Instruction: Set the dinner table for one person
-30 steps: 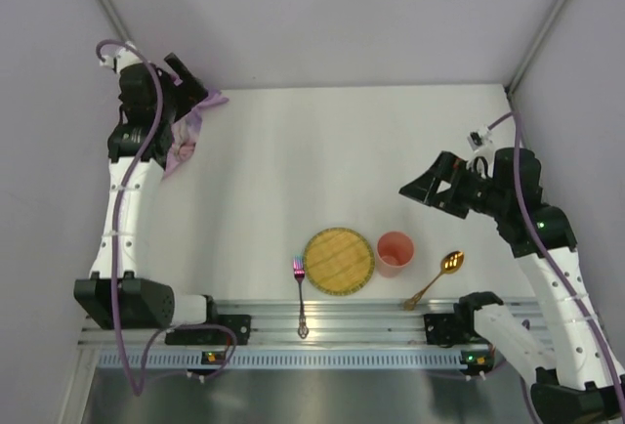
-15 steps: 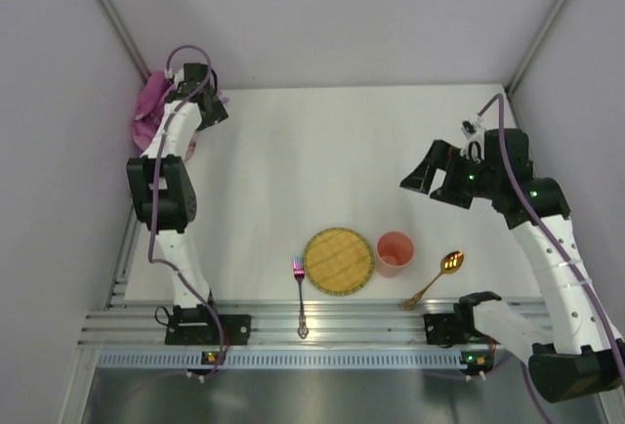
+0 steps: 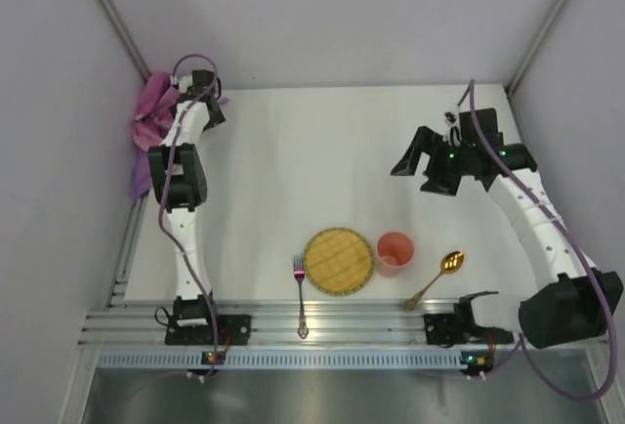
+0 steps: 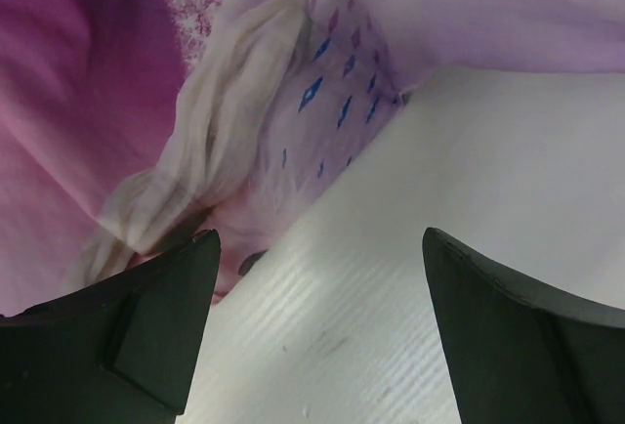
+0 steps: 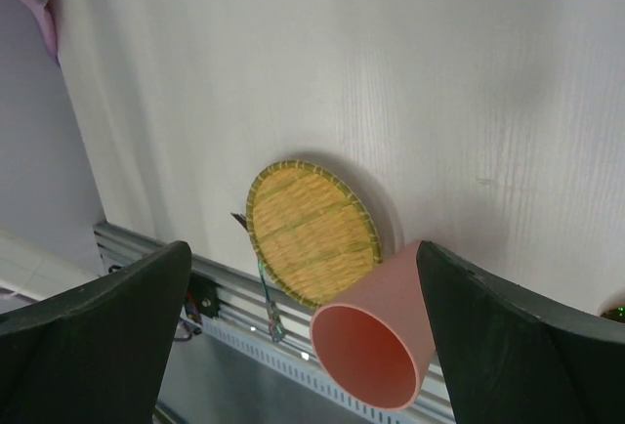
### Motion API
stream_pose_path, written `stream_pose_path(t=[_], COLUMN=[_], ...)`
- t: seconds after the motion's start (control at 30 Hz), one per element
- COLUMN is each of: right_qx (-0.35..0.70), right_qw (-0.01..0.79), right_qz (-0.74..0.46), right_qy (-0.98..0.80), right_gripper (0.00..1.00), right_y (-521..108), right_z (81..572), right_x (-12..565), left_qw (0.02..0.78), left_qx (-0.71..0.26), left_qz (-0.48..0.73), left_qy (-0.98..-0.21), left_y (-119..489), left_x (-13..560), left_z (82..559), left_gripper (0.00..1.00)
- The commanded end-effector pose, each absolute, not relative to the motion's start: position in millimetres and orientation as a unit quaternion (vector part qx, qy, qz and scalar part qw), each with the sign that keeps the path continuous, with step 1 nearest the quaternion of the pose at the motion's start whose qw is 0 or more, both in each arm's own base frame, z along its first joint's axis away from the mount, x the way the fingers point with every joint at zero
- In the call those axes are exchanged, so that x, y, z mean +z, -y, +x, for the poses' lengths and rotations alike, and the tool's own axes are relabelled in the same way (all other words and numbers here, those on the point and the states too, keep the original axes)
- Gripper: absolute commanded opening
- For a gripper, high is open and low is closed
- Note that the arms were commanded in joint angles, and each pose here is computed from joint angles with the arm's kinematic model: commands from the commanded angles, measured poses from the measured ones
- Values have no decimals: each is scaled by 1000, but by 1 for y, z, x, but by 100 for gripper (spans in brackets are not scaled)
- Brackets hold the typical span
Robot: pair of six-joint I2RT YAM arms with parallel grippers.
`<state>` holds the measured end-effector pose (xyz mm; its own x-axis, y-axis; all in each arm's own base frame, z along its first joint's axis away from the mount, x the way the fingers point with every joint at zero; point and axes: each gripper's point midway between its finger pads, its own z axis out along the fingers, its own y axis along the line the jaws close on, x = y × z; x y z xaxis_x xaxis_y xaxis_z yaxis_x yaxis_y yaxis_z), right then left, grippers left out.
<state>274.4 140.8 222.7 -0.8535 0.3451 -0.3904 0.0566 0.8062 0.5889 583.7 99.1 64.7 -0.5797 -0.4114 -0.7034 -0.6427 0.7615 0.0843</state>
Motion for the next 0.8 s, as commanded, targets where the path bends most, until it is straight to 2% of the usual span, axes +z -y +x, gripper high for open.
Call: stream_pose_path(t=[0.0,0.43,0.5,0.53,0.57,0.63,0.67,0.7,0.73,0.77], right_qx=[323,341,341,340,340,340,339,340,337,337], right_qw=[268,234,232,231,230,232,235,236,238,243], right_qz=[102,97,96,96,96,96,95,96,96,95], right_qy=[-902,-905,-906,-907,-907,-906,-906,-905,-906,-905], right_gripper=[100,100,100,100,100,100,100,100,100,100], right_y=[-156,-176,-176,-177,-177,-177,-176,-176,-174,-173], right_z=[302,335,337,337,337,337,336,336,335,332], right_x=[242,231,228,228,227,229,230,231,231,233], left_qw=[364,297,285,281,278,276,280,281,282,291], left_qx=[190,167,143,131,115,87,79,67,38,23], left_qz=[-307,-395,-416,-417,-415,-410,-409,-405,-399,-393], left_qy=[-859,-853,-852,-854,-858,-865,-865,-867,-872,-872], left_y=[-117,-171,-178,-177,-174,-169,-167,-163,-153,-147], left_x=[70,-5,-16,-20,-27,-33,-31,-30,-29,-26], left_z=[597,574,571,572,573,579,582,585,591,597], left_gripper=[90,89,86,80,58,41,24,15,1,0])
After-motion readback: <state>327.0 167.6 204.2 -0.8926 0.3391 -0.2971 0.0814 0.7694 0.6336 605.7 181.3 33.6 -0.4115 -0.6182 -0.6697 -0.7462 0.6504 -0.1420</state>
